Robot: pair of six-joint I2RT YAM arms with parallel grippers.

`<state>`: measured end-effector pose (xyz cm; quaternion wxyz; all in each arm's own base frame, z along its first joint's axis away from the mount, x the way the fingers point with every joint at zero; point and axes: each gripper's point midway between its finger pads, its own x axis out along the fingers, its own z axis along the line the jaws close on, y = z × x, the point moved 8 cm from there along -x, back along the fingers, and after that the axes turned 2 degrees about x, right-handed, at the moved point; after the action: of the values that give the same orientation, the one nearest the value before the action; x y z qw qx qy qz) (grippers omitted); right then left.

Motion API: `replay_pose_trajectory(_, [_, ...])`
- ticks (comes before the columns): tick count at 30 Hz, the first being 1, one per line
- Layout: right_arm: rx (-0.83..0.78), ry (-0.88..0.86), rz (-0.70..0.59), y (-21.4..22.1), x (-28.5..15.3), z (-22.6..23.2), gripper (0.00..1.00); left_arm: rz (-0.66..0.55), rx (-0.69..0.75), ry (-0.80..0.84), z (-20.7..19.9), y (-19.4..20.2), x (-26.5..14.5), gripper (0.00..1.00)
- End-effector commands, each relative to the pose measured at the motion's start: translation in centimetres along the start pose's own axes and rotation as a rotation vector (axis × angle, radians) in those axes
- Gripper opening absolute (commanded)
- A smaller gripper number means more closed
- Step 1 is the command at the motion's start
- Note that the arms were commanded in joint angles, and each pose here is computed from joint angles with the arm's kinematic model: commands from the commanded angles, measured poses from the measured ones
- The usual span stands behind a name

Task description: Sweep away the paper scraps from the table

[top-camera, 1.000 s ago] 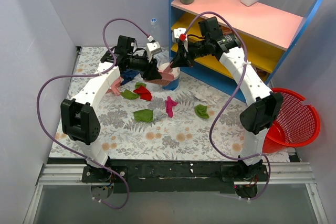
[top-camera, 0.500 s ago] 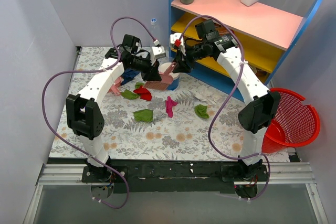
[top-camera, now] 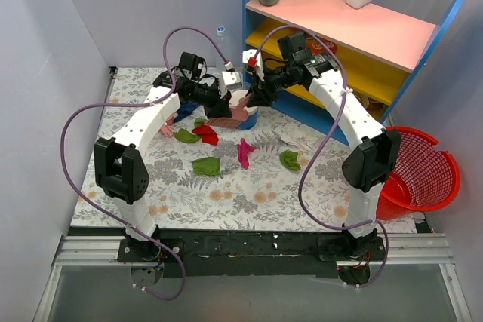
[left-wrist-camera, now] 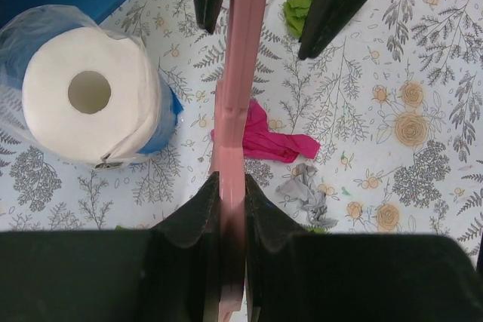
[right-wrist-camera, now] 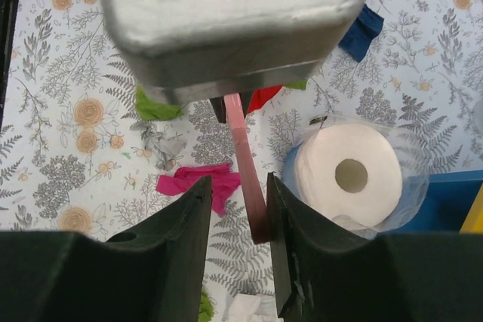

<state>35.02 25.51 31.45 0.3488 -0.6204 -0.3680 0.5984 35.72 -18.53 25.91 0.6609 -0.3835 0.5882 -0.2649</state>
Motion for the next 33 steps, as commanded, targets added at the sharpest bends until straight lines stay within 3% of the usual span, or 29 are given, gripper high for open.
replay_pose_trajectory(1, [0.062, -0.063, -0.035, -0.5, 0.7, 1.6, 0.41, -0.082, 0.098, -0.073, -0.1, -2.8, -1.8, 0.0])
replay_pose_trajectory(33, [0.12, -0.084, -0.003, 1.1, 2.3, 1.1, 0.33, -0.11, 0.096, -0.102, -0.6, -3.1, -2.1, 0.0])
